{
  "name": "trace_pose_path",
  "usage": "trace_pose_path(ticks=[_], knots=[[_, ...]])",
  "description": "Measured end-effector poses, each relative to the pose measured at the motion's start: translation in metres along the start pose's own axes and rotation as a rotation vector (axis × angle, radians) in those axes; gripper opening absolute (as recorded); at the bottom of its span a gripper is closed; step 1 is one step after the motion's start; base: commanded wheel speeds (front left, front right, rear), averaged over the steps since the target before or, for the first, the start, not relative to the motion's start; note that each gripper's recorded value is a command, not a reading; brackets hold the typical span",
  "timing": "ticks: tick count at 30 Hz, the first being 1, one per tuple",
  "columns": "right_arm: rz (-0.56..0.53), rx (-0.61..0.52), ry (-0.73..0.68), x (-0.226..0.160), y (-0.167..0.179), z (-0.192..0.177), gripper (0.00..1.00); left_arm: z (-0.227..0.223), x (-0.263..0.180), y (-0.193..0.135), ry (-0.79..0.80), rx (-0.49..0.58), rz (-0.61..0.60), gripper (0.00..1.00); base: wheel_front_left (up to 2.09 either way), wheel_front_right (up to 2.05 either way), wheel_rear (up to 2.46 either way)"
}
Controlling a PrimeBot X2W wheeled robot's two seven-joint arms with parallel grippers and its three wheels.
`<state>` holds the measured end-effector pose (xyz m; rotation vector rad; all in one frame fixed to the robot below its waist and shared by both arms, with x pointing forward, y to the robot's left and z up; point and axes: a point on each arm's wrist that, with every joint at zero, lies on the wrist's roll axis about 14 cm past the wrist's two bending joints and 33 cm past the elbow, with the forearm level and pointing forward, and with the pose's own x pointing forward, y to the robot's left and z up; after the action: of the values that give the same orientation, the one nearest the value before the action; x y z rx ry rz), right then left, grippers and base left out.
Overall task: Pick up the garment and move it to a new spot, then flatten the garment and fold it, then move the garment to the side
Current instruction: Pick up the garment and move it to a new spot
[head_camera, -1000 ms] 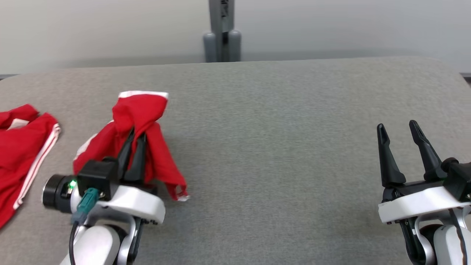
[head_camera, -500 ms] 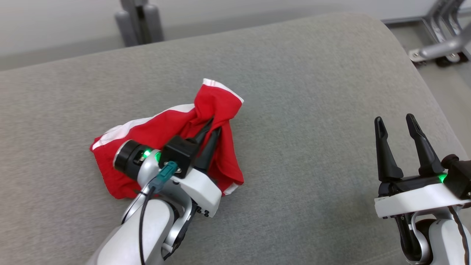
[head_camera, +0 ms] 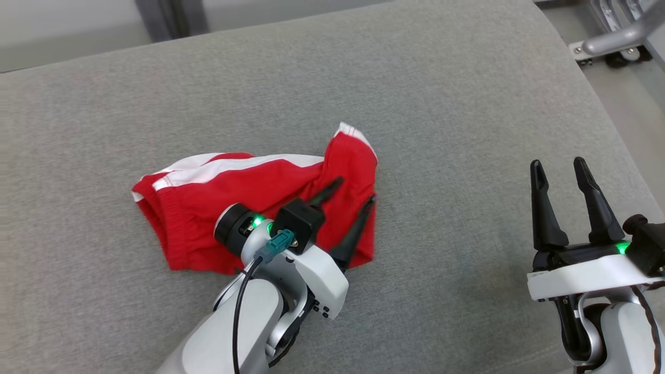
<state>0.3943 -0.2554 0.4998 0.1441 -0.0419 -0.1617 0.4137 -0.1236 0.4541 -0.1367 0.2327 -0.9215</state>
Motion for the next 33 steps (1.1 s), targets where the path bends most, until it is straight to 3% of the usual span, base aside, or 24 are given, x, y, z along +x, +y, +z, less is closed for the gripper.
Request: trace_pose_path(ticks=[6,21,26,33], knots=[[0.041,0.011,-0.022,0.004,0.014,0.005,1.00,0.015,-0.021,0.015,-0.063,0.002,0.077,1.00,0.00,0.00,0.00],[0.176,0.034,-0.040,0.014,0.063,0.014,1.00,0.064,-0.159,0.161,-0.266,0.026,0.698,1.00,0.00,0.00,0.00],[0.199,0.024,-0.031,0.008,0.071,0.016,1.00,0.071,-0.207,0.180,-0.291,0.062,0.828,1.00,0.00,0.00,0.00],[0.212,0.001,-0.021,-0.005,0.073,0.019,1.00,0.071,-0.252,0.174,-0.292,0.100,0.913,1.00,0.00,0.00,0.00]])
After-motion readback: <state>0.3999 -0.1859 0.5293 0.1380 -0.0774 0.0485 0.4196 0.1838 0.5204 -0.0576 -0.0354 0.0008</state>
